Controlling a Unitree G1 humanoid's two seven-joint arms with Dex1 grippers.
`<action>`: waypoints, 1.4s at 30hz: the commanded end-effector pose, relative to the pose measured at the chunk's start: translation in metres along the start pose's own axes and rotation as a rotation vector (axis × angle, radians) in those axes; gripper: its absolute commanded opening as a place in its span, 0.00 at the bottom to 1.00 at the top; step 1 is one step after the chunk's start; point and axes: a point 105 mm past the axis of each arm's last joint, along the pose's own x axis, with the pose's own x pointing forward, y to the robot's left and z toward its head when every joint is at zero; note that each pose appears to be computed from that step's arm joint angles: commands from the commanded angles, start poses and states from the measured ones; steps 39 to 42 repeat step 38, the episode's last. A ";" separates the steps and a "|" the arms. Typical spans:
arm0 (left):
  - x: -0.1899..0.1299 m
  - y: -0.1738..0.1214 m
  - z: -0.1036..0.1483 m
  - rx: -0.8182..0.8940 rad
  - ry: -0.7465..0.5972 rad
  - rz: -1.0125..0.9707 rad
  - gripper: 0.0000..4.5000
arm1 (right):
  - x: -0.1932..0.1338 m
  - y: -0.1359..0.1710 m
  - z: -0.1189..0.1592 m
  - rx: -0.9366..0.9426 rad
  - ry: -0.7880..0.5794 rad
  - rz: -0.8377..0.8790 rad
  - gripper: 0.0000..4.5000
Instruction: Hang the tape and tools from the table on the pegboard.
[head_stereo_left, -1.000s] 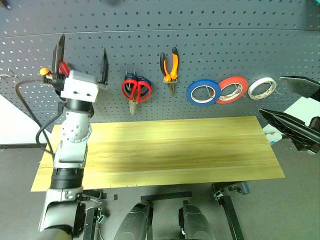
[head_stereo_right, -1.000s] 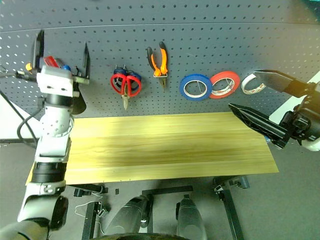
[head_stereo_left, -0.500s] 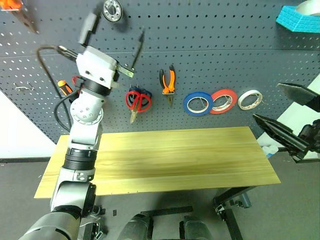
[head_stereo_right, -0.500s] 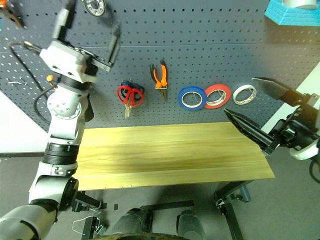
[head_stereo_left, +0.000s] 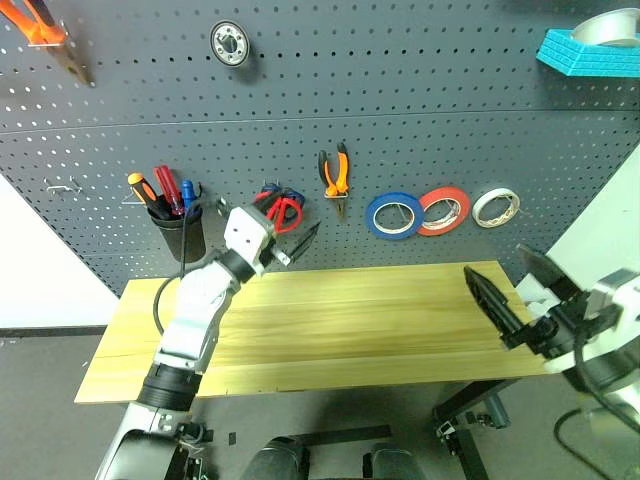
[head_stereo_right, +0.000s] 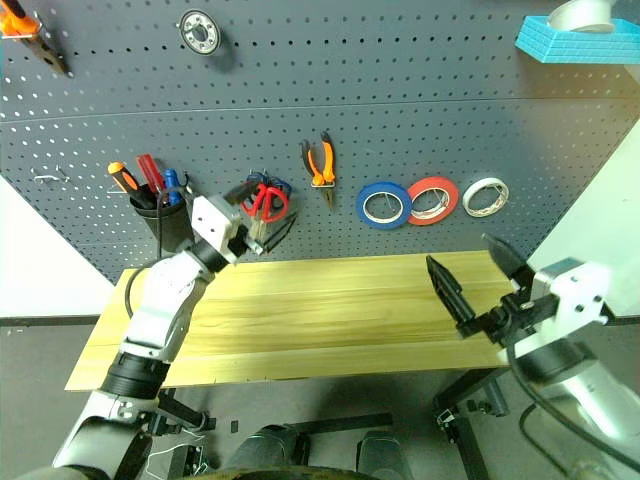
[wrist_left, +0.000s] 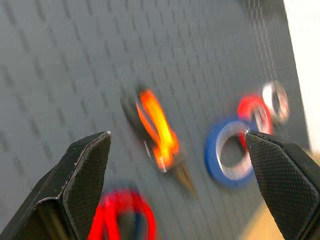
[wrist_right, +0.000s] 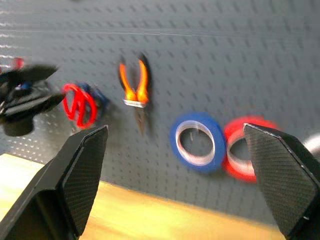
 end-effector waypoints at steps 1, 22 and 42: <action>-0.007 -0.010 -0.021 -0.013 0.053 -0.045 0.99 | -0.005 -0.003 -0.008 0.001 -0.030 -0.082 1.00; -0.117 -0.027 -0.106 -0.459 0.381 -0.003 0.99 | -0.071 0.025 -0.132 0.070 0.238 -0.337 1.00; -0.121 -0.048 -0.099 -0.616 0.348 -0.077 0.99 | -0.074 0.030 -0.129 0.165 0.249 -0.261 1.00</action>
